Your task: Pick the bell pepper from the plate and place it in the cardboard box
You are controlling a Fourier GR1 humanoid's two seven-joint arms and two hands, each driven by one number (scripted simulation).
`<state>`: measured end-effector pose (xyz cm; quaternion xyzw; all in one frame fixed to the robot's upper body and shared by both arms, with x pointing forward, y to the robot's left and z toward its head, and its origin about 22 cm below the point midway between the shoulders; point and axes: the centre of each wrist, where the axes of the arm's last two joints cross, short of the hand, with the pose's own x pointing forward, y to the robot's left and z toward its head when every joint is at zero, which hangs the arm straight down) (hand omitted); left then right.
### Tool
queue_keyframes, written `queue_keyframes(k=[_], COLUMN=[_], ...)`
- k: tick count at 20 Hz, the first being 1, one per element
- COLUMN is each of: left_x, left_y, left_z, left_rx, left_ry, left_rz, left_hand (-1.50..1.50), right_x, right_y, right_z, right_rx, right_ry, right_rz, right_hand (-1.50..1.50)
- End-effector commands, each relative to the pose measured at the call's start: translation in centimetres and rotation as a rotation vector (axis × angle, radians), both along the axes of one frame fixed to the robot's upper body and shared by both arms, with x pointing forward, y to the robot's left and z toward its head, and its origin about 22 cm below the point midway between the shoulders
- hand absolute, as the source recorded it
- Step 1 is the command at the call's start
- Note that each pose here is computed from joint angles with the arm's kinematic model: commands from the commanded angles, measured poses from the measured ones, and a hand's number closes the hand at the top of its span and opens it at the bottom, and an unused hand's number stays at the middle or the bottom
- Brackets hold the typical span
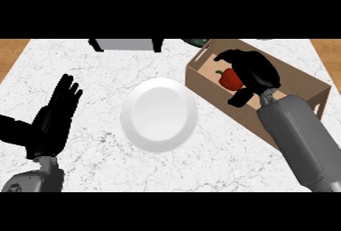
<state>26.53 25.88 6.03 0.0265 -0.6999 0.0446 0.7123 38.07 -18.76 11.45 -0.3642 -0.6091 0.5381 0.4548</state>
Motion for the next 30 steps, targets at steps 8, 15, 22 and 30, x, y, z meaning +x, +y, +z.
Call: queue_keyframes(k=[8, 15, 22, 30], left_x=[0.1, 0.0, 0.2, -0.9], left_y=[-0.5, 0.3, 1.6, 0.2], left_z=[0.1, -0.5, 0.7, -1.8], left_rx=[-0.003, 0.004, -0.010, 0.003], left_ry=[0.007, 0.014, -0.001, 0.000], left_rz=[0.013, 0.023, 0.002, -0.002], left_hand=[0.00, 0.00, 0.00, 0.00], right_x=[1.4, 1.4, 1.5, 1.6], right_y=[-0.4, -3.8, -10.6, -17.3], right_z=[2.1, 3.2, 1.0, -0.4], right_rx=[0.622, 1.062, 1.215, 1.256], right_ry=[-0.231, -0.032, -0.052, -0.106], right_rz=[0.086, 0.077, -0.005, -0.017], right_hand=[-1.50, -1.50, -1.50, -1.50])
